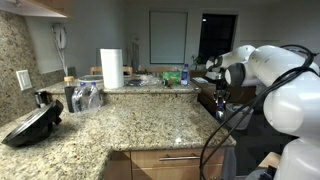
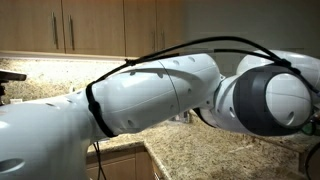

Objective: Throw the four bottles on the right into the bin on the floor

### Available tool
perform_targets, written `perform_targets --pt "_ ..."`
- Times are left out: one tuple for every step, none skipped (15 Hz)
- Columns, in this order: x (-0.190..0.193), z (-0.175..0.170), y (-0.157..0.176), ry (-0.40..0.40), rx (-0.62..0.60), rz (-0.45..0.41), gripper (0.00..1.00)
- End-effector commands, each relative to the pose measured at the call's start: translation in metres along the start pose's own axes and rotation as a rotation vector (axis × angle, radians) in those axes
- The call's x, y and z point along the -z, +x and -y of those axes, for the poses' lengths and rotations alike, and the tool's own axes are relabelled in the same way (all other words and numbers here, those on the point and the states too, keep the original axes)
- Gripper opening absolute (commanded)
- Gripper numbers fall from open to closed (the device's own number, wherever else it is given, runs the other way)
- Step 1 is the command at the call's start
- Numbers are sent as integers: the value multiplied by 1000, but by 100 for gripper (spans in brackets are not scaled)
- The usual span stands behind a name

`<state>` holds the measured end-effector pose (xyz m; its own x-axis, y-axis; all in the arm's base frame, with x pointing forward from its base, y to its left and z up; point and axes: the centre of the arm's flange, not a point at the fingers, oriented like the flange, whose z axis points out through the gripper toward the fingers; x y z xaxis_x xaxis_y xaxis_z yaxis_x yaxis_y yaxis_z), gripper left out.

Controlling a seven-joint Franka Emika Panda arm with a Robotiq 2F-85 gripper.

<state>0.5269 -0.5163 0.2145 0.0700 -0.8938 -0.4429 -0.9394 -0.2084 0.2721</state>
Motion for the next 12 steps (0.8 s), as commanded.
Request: perform_targets --pt "11 0 9 18 30 114 14" --pt "9 1 6 25 43 138 14" --pt "8 4 3 36 50 154 14" --pt "6 9 1 58 57 161 14" --pt "5 14 0 79 64 165 14" --pt "2 20 -1 96 66 168 14" --pt "0 25 -2 102 73 177 14" --pt "-5 31 -2 106 71 180 14" --pt "-9 34 -2 109 67 184 14" --pt "-15 38 -1 111 65 193 14" --pt "-19 40 -1 108 62 200 14" --pt "-26 41 1 103 56 206 14"
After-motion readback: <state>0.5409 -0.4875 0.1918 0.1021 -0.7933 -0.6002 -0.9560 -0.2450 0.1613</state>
